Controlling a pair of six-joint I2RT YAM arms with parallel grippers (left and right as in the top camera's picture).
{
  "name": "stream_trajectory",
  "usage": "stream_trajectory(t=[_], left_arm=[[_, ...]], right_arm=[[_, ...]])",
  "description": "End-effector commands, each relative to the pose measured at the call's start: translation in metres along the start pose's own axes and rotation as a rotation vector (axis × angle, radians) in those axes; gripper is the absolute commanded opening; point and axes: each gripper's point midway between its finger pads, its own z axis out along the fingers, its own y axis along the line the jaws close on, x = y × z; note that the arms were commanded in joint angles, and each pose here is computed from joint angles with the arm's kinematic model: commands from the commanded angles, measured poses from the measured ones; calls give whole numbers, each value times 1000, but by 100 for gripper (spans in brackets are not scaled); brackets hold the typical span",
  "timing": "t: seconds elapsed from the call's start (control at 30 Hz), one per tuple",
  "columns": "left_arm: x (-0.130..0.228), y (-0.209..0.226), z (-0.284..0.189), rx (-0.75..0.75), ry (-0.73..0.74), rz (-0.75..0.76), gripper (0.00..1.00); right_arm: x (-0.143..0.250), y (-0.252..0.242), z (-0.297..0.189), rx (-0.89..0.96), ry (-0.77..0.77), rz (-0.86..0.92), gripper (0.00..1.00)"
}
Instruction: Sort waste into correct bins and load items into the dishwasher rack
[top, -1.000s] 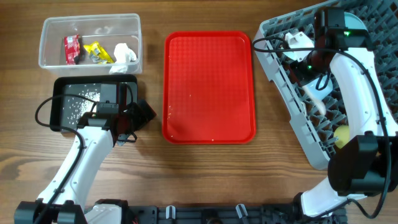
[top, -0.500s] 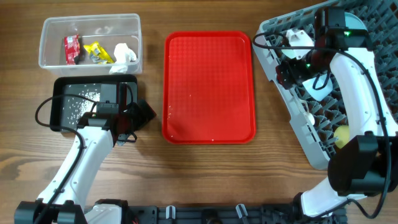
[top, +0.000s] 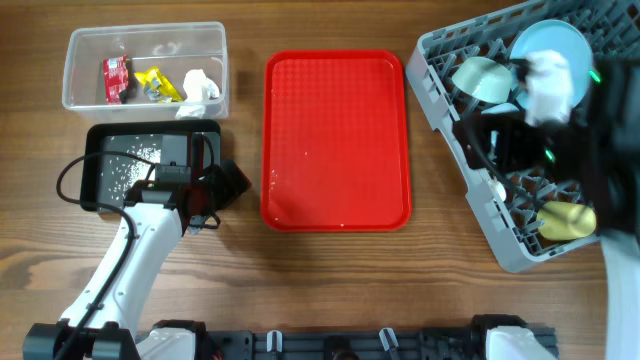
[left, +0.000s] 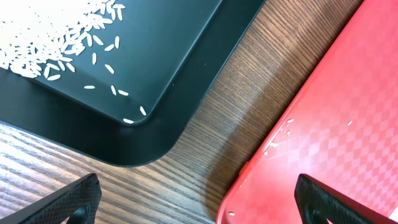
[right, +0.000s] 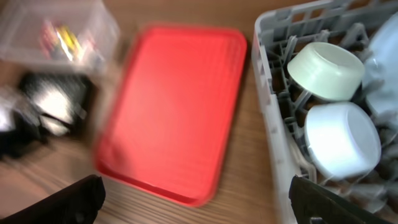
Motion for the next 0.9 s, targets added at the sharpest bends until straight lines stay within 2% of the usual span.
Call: stream_trajectory(t=[0.0, 0.23, 0.57, 0.87], left_arm=[[2, 1, 1, -1, 8, -14, 100], [2, 1, 1, -1, 7, -14, 100], [2, 1, 1, -1, 8, -14, 100], [2, 1, 1, -1, 7, -14, 100]], right_arm=[[1, 13, -33, -14, -92, 284, 100], [12, -2, -71, 127, -205, 266, 100], [25, -47, -75, 374, -283, 282, 100], [63, -59, -28, 282, -536, 229, 100]])
